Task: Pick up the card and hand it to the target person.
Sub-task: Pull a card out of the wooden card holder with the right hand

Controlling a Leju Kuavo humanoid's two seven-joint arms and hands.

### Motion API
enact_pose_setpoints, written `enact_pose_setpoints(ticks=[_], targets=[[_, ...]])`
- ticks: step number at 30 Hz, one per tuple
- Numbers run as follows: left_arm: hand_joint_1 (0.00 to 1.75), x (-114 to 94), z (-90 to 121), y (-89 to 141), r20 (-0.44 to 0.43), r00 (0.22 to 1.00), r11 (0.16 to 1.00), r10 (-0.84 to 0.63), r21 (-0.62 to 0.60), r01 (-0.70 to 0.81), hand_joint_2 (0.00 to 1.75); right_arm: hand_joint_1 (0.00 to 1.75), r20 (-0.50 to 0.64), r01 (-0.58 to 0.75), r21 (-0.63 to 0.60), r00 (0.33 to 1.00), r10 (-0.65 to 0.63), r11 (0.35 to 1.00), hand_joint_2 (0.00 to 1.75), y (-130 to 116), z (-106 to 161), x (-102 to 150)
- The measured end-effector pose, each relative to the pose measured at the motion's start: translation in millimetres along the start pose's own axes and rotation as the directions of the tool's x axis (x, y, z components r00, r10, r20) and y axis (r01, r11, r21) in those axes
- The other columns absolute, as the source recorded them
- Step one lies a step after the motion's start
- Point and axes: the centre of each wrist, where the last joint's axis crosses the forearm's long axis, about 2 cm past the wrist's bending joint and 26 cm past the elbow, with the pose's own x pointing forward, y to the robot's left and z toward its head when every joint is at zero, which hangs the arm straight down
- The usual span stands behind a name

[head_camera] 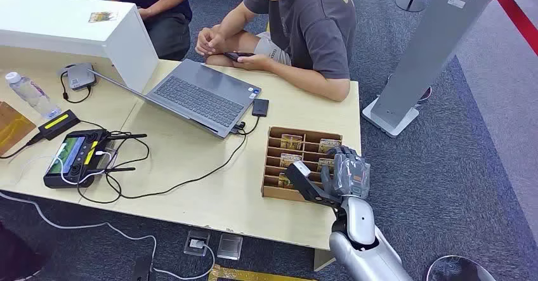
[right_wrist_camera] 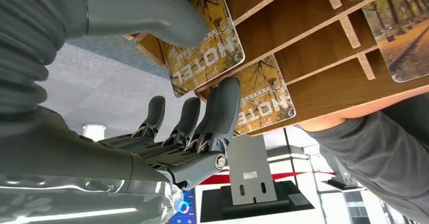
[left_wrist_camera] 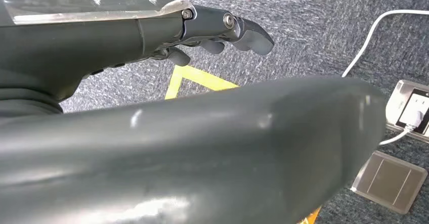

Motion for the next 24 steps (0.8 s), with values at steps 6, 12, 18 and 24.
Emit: enact_pose_setpoints(ticks=[6,12,18,24], targets=[[0.0,0,0,0,0.002,1.0,1.0,-0.002,-0.003,0.002,0.0,0.78,-0.007,-0.032,-0.008,0.999,0.032,0.999,1.75,1,2,1],[0.0,0,0,1,0.005,1.0,1.0,-0.002,-0.005,0.002,0.0,0.81,-0.003,-0.042,-0.008,0.999,0.042,0.999,1.75,0,9,3],[0.0,0,-1,1,0.013,1.0,1.0,-0.005,-0.013,0.005,0.0,1.02,0.014,-0.067,-0.028,0.998,0.067,0.997,1.75,-1,13,5],[0.0,0,-1,1,0.014,1.0,0.999,-0.024,-0.022,0.024,0.0,1.03,0.027,-0.082,-0.033,0.996,0.083,0.996,1.75,0,14,6]])
